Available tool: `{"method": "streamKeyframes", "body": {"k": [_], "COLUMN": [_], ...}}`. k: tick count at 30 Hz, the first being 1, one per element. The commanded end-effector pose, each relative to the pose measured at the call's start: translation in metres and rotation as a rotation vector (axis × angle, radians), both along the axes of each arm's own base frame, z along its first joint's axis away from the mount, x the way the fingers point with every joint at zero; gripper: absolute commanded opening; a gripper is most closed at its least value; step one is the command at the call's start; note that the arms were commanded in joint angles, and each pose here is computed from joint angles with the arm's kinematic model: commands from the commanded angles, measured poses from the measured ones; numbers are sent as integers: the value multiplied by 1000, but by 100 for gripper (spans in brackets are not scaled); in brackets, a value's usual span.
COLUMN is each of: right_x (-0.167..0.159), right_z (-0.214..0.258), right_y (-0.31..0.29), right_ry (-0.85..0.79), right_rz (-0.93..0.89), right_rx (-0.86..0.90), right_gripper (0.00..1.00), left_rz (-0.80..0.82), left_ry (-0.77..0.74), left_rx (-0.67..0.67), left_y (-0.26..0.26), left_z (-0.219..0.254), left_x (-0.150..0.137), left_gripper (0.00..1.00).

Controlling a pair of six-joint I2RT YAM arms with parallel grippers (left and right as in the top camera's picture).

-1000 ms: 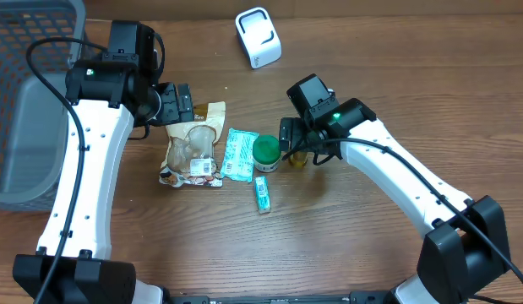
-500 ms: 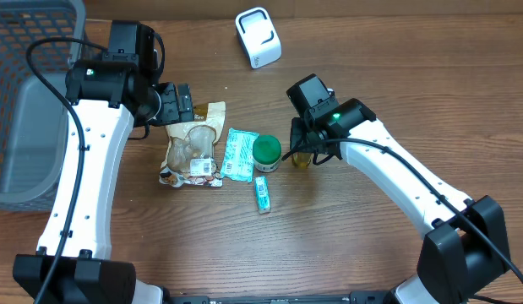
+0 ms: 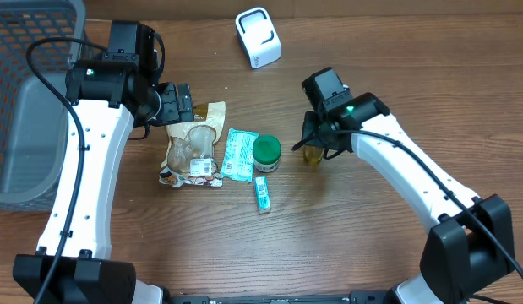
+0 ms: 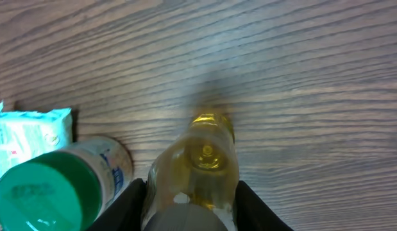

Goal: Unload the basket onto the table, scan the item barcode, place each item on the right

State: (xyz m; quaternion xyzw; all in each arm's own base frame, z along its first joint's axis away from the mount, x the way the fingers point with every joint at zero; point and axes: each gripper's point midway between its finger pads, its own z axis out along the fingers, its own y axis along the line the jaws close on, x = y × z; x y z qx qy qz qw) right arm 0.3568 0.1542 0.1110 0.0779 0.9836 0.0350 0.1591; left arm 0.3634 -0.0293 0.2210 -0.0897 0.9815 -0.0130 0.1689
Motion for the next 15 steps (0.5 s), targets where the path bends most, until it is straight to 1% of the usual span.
{"method": "streamKeyframes", "body": {"k": [1, 4, 5, 6, 7, 8, 9, 15], "right_x": [5, 5, 5, 5, 4, 4, 4, 4], "right_z": [7, 7, 7, 7, 7, 6, 6, 7], "right_y": [-4, -4, -4, -4, -4, -4, -4, -4], "right_ry": [-21, -21, -21, -20, -19, -18, -18, -19], "right_rz": [-13, -13, -13, -13, -13, -13, -13, -13], "right_rx": [-8, -9, -9, -9, -10, -10, -10, -10], "right_gripper": [36, 54, 65, 80, 90, 97, 100, 100], "left_rz": [-10, -10, -10, -10, -10, -10, -10, -10], "left_ry": [8, 8, 8, 8, 8, 8, 8, 8], "left_rx": [-1, -1, -1, -1, -1, -1, -1, -1], "left_y": [-1, -1, -1, -1, -1, -1, -1, -1], "left_z": [-3, -3, -3, -3, -3, -3, -3, -3], "left_x": [1, 1, 1, 1, 1, 1, 1, 1], "left_gripper": [100, 99, 100, 100, 100, 100, 100, 100]}}
